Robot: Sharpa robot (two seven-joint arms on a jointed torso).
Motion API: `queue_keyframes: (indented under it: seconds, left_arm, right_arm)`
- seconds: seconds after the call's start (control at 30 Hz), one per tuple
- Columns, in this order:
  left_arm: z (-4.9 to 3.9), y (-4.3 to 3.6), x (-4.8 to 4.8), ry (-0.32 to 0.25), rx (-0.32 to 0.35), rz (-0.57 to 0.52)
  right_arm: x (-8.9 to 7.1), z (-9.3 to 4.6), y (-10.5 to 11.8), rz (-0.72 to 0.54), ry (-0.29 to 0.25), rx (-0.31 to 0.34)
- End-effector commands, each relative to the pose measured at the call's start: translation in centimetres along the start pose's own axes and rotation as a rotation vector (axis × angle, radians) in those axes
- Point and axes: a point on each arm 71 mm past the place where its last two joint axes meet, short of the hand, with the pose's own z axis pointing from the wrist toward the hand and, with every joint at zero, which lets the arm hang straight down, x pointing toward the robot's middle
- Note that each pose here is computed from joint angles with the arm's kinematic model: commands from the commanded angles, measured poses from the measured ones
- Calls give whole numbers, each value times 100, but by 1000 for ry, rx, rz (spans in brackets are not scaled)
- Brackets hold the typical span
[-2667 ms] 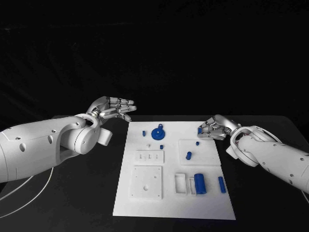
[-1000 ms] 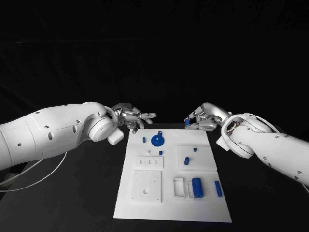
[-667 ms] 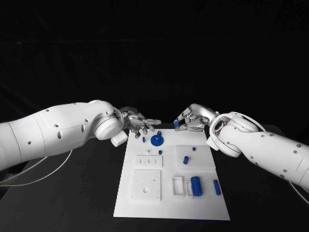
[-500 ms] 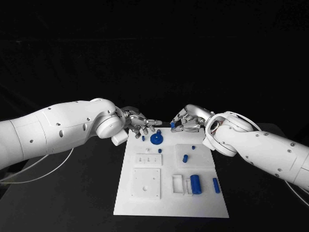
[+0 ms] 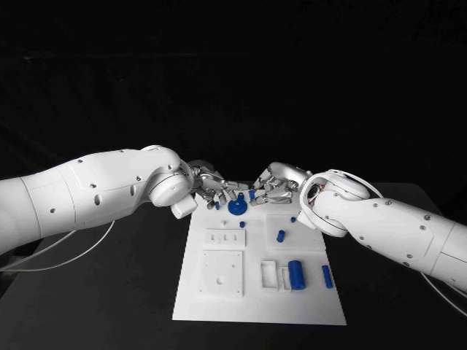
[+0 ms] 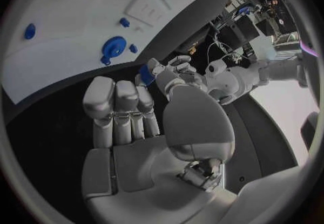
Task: Assemble the parts on the task board
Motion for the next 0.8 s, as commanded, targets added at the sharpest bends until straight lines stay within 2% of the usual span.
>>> queue_keyframes:
  seconds: [0.03, 0.8]
  left_arm:
    - [2, -33, 30, 10, -16, 37]
    - [65, -94, 89, 0, -76, 96]
  right_arm:
    - [35, 12, 26, -17, 28, 7]
    - [113, 60, 164, -17, 54, -10]
